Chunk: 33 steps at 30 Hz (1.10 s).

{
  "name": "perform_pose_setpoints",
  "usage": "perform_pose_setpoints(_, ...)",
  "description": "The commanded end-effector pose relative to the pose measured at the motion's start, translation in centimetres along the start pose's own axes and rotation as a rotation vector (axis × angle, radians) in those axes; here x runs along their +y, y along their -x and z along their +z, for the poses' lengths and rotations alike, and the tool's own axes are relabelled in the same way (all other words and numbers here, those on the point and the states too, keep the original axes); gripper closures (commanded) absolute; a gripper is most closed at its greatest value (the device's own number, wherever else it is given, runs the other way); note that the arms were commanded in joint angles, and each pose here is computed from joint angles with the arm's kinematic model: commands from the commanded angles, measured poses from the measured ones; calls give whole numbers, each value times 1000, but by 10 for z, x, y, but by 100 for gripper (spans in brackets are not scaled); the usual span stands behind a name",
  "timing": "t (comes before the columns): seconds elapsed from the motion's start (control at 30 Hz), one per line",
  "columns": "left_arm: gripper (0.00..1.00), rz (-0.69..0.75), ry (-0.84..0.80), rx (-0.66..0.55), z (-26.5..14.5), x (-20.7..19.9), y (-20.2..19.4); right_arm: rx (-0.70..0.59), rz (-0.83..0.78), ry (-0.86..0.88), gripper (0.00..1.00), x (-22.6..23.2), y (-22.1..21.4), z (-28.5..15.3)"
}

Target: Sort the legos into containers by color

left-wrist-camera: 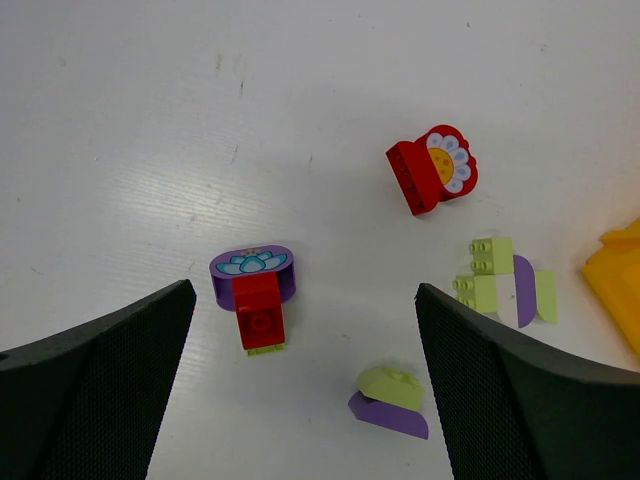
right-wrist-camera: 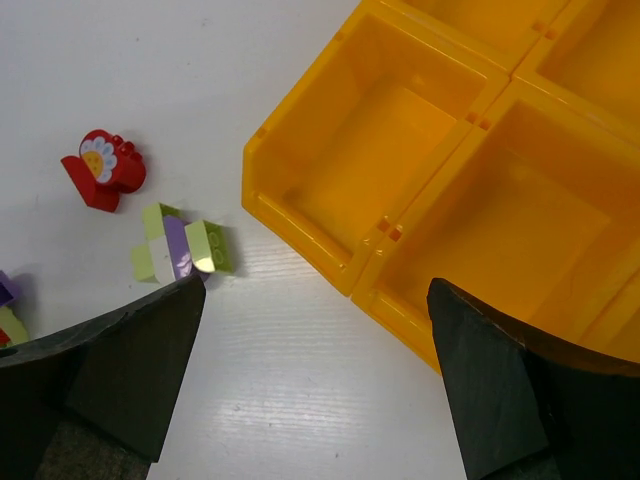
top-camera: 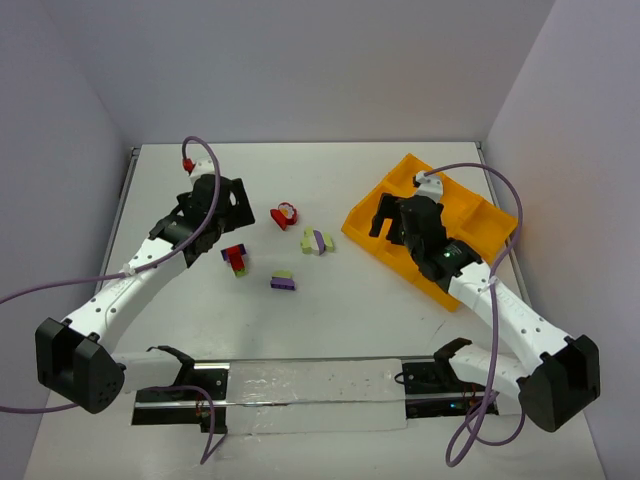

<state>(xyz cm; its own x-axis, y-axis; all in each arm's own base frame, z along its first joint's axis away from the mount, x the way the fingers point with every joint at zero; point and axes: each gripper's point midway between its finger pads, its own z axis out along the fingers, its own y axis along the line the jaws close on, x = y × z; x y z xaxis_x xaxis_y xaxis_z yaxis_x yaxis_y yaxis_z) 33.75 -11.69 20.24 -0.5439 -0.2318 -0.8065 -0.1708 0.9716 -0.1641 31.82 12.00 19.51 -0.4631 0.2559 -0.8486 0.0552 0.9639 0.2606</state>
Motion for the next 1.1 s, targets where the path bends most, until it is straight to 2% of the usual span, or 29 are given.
perform_pose_setpoints(0.0,1,-69,-45,-48,-8,-14,21,-63,15,120,0,23,22,-12)
perform_pose_setpoints(0.2,1,-105,3,-59,-7,-9,25,0,-94,283,0,57,9,-16)
perform_pose_setpoints(0.27,1,-112,11,-56,-6,-8,24,45,-146,320,1,70,0,-15)
perform_pose_setpoints(0.37,1,-106,2,-41,-5,-11,22,180,-237,334,0,90,-36,6)
perform_pose_setpoints(0.47,1,-101,13,-35,-6,-9,22,278,-257,359,2,104,-67,23)
perform_pose_setpoints(0.57,1,-92,29,-32,-7,-5,20,315,-218,377,5,115,-82,34)
perform_pose_setpoints(0.67,1,-73,77,-26,-7,4,20,355,-199,352,14,120,-94,50)
perform_pose_setpoints(0.9,1,-68,64,-26,-8,1,22,366,-183,318,37,123,-107,71)
perform_pose_setpoints(1.07,1,-66,76,-8,-6,2,18,363,-182,305,41,123,-110,78)
